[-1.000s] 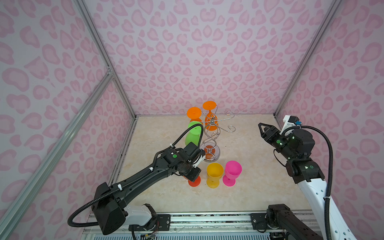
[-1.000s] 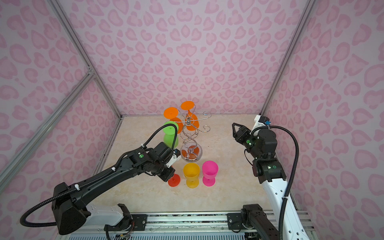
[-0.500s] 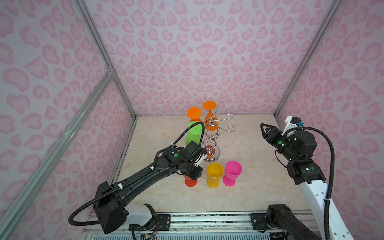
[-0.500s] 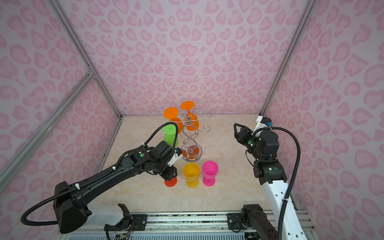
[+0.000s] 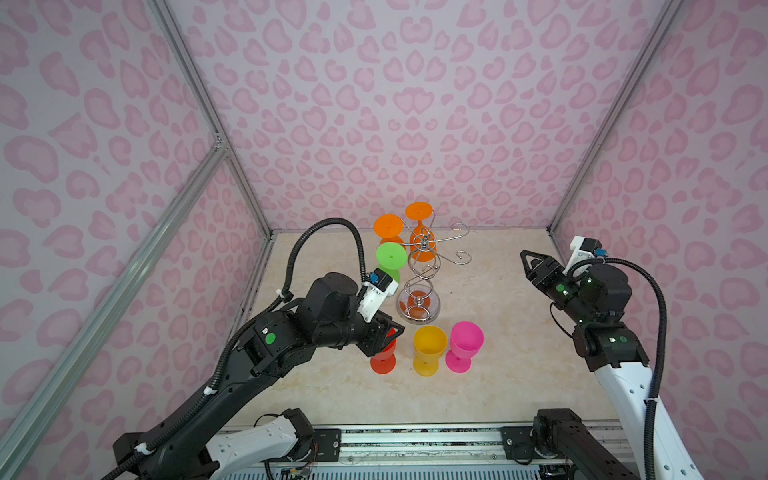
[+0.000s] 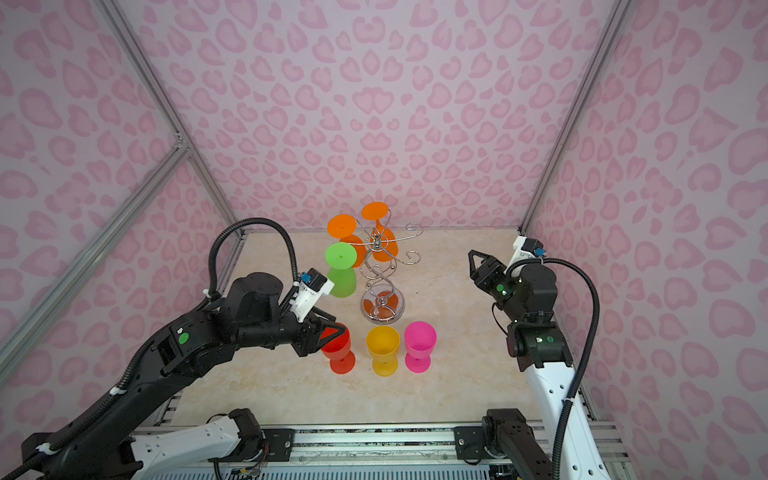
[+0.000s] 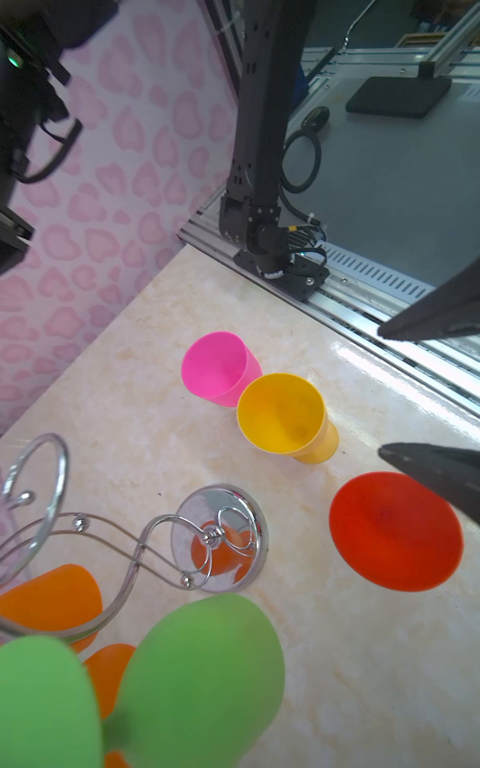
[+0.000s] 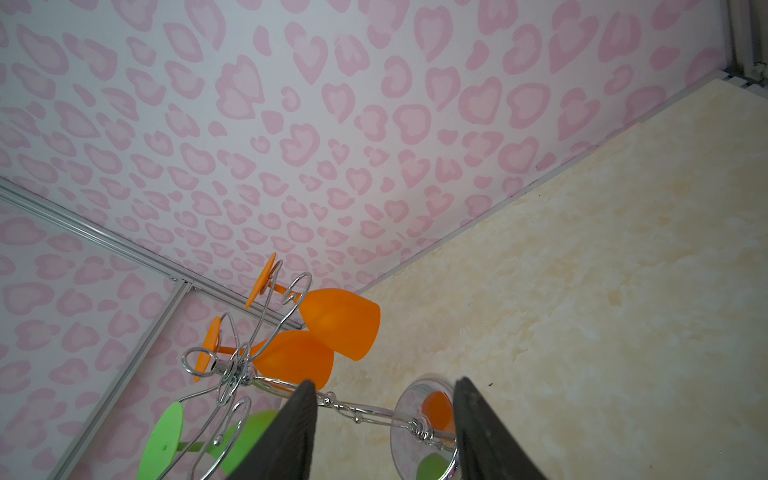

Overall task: Take the wine glass off the wine glass rack
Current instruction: 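Open the left gripper and lift it away from the red glass, then reach the left gripper to the green glass's foot on the rack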

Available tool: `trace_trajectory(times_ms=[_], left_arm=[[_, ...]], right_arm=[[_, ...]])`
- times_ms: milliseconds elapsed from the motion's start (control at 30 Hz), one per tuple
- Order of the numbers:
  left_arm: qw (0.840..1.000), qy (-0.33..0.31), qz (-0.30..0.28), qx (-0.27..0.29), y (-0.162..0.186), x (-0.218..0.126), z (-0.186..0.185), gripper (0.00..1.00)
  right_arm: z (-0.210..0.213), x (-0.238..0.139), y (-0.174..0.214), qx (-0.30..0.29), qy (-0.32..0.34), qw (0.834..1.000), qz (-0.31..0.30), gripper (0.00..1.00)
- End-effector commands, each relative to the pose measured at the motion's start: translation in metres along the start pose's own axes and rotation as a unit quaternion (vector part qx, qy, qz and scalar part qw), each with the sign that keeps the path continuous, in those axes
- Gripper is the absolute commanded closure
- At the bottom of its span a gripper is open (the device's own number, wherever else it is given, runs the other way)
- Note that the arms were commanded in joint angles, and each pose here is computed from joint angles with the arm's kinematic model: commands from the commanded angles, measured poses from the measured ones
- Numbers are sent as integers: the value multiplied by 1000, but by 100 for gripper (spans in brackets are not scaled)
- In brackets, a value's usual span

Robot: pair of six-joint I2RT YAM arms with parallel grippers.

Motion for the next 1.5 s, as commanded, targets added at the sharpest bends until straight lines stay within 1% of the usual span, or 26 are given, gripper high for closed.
trace_trajectory(times_ms=[0, 67, 133, 200, 233, 367, 500, 600, 867, 1033, 1200, 1333, 1467], left_arm=[[994, -4, -101, -45, -41, -22, 6, 58], [986, 3, -149, -75, -55, -34, 13, 57], [974, 8, -191, -122, -64, -43, 27, 55], [961, 13, -220, -168, -68, -46, 43, 53], [954, 25, -233, -189, -69, -46, 49, 52], [930, 76, -254, -256, -73, -37, 67, 50], [913, 92, -259, -302, -71, -22, 84, 50], [909, 89, -255, -318, -70, -14, 93, 50], [904, 94, -255, -331, -74, -1, 104, 52], [907, 80, -248, -331, -72, 4, 110, 54], [915, 50, -242, -319, -68, 1, 114, 55], [917, 45, -240, -317, -67, 1, 115, 55], [918, 41, -231, -320, -64, 9, 120, 55]], right_arm=[[6, 0, -2, 1, -16, 1000, -2, 46], [6, -1, -2, 1, -17, 1000, -2, 46], [7, -1, -2, 1, -18, 1000, -3, 46], [7, -2, -3, 1, -18, 1000, -4, 46], [6, -2, -3, 1, -18, 1000, -4, 46], [5, -3, -4, 4, -19, 1000, -4, 46], [4, -4, -5, 5, -20, 1000, -5, 46], [3, -5, -5, 6, -19, 1000, -7, 46], [-1, -5, -7, 11, -18, 1000, -8, 46], [-1, -6, -9, 11, -18, 1000, -11, 46], [-4, -5, -9, 14, -17, 1000, -11, 46], [-7, -4, -8, 17, -16, 1000, -10, 46], [-7, -3, -8, 21, -18, 1000, -8, 46]])
Point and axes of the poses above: each gripper's point midway between its finger pads, its own x axis out along the fingers, its own z axis along the line the jaws close on, y = z × x, the point moved 1 cm from there along -x, back along the fingers, and after that the axes turned 13 degrees about x, right-handed, at the moved point
